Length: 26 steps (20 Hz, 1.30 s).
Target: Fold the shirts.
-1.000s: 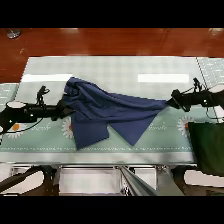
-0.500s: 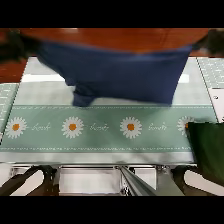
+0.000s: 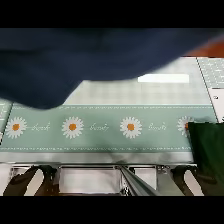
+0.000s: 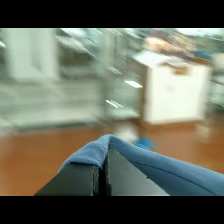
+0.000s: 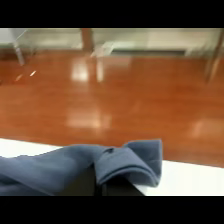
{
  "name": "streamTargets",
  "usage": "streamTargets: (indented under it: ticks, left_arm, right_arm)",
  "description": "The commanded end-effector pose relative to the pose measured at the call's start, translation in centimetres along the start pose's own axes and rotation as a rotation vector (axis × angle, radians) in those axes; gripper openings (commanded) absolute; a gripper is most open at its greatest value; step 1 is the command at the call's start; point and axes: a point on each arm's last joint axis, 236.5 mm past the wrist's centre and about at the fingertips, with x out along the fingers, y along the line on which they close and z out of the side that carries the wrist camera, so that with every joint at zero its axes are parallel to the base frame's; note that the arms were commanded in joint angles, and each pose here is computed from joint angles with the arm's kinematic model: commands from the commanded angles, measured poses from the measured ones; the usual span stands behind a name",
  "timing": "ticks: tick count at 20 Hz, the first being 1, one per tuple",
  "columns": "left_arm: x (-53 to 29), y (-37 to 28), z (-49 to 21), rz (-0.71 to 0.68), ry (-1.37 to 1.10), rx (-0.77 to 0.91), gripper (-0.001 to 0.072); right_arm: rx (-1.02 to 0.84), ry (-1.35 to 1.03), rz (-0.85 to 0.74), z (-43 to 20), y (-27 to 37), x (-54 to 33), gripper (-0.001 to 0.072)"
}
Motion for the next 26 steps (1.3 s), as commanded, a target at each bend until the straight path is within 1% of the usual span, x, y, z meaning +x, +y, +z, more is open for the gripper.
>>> streamTargets:
  ticks: [1,3,5,7,10,13,15,17,19,22,24,26]
  left_arm:
    - [-6.0,0.1,2.6,0.17,-0.057,0.102,0.0024]
    - [-6.9,1.0,-0.4,0.223,0.06,0.004,0.0024]
    - [-6.5,1.4,-4.4,0.222,0.205,-0.053,0.0024]
    - [-4.6,2.1,-8.6,0.192,0.312,-0.123,0.0024]
    - [-1.6,3.7,-18.6,0.148,0.522,-0.283,0.0024]
    - [1.2,6.4,-28.8,0.179,0.625,-0.415,0.0024]
    - [2.8,7.5,-35.0,0.199,0.681,-0.472,0.0024]
    - [5.0,7.9,-39.5,0.212,0.691,-0.501,0.0024]
    - [8.1,8.5,-42.4,0.225,0.675,-0.507,0.0024]
    - [12.6,9.2,-45.0,0.246,0.621,-0.518,0.0025]
    - [14.5,8.6,-46.8,0.239,0.634,-0.545,0.0025]
    - [15.6,7.7,-48.3,0.222,0.668,-0.577,0.0026]
  right_arm:
    - [-0.021,0.0,-0.057,-1.7,1.5,-5.1,0.0029]
    - [0.008,0.043,-0.04,-3.9,2.1,-5.5,0.0029]
    - [0.048,0.095,-0.039,-6.2,1.8,-4.8,0.0029]
    - [0.103,0.187,-0.017,-9.7,1.2,-2.8,0.0029]
    - [0.221,0.334,0.082,-15.5,1.3,1.4,0.0029]
    - [0.342,0.452,0.065,-22.1,-1.9,7.0,0.0029]
    - [0.39,0.567,0.063,-27.2,-4.0,10.6,0.0029]
    - [0.459,0.628,0.083,-30.6,-5.7,14.9,0.0029]
    - [0.561,0.607,0.117,-31.8,-7.0,19.9,0.0029]
    - [0.774,0.555,0.171,-32.4,-9.0,27.3,0.0029]
    - [0.912,0.544,0.223,-32.7,-9.5,31.1,0.0029]
    - [0.992,0.549,0.27,-32.9,-9.3,33.8,0.003]
